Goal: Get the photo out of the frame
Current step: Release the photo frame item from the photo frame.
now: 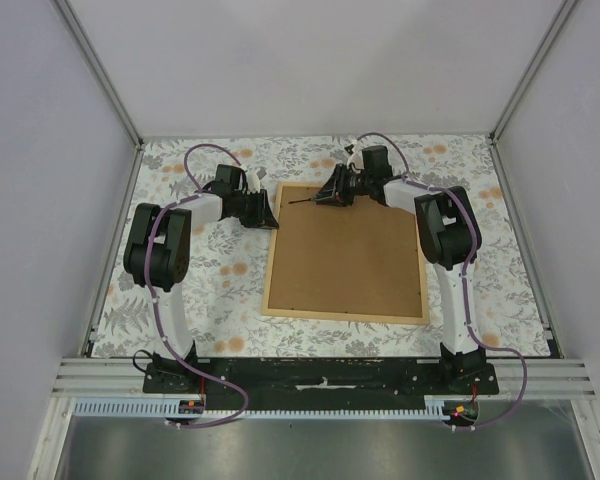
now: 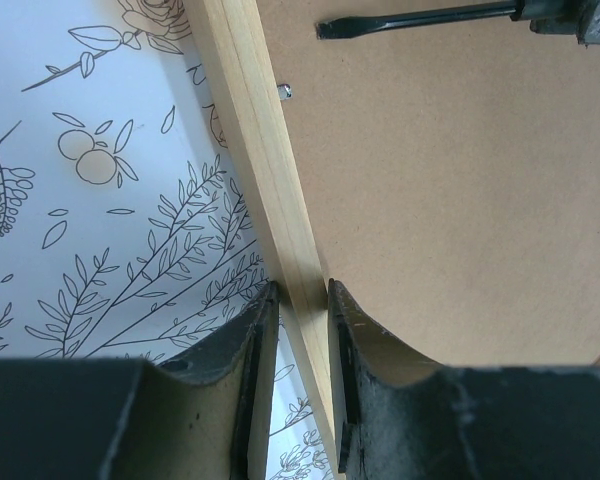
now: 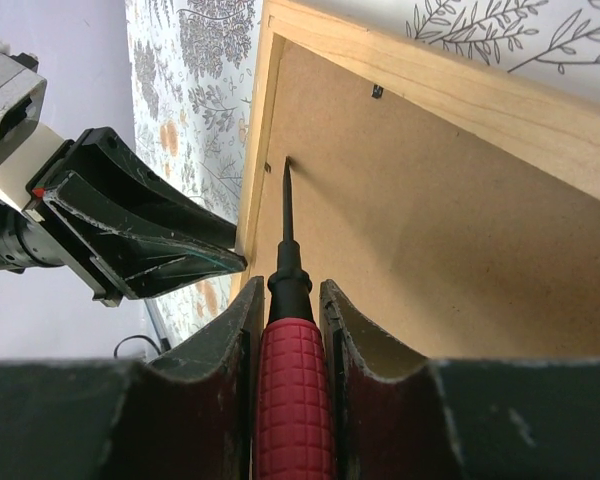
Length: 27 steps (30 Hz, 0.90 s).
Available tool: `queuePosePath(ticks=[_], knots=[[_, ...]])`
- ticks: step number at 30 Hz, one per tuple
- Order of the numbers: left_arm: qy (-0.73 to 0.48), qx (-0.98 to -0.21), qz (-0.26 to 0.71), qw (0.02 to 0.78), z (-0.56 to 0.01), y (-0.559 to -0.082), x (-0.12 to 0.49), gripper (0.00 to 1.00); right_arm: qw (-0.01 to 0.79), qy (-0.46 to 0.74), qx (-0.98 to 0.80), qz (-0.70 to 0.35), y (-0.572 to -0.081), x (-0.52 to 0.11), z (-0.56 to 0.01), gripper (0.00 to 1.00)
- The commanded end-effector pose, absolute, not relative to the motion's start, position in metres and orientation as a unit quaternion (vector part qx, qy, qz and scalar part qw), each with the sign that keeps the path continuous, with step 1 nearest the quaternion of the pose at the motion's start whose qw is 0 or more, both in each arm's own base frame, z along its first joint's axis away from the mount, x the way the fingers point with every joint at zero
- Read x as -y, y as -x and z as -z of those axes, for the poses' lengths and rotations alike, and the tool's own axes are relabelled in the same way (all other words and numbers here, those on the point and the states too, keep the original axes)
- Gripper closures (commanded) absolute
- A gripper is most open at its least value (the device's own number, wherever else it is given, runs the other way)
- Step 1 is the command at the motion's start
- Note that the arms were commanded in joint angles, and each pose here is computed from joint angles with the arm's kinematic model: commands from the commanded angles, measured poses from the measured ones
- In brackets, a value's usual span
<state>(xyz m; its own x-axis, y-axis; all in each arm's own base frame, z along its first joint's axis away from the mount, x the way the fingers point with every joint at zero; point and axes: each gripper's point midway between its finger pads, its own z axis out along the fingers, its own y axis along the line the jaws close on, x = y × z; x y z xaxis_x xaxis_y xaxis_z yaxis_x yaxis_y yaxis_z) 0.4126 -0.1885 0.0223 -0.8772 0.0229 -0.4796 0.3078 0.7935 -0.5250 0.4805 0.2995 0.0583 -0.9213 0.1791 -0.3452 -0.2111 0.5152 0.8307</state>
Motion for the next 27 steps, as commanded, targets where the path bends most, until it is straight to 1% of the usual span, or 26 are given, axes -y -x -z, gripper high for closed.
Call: queuePosePath(ticks=[1,5,23,27], knots=[[-0.075,-0.94,0.271,0.194,-0.001,-0.397,0.177,0.68,0.194,0.006,-0.836,-0.513,-0.477,-0.302,-0.076,1.0],[-0.073,-0.94,0.272,0.193,-0.001,-0.397,0.177,0.68,0.172,-0.005,-0.833,-0.526,-0.473,-0.305,-0.068,1.0],[-0.074,-0.938,0.277,0.193,-0.002,-0.398,0.179,0.68,0.167,0.016,-0.846,-0.505,-0.474,-0.321,-0.044,1.0],[-0.074,-0.938,0.278,0.193,-0.002,-0.398,0.179,0.67,0.165,0.02,-0.846,-0.507,-0.474,-0.323,-0.045,1.0]])
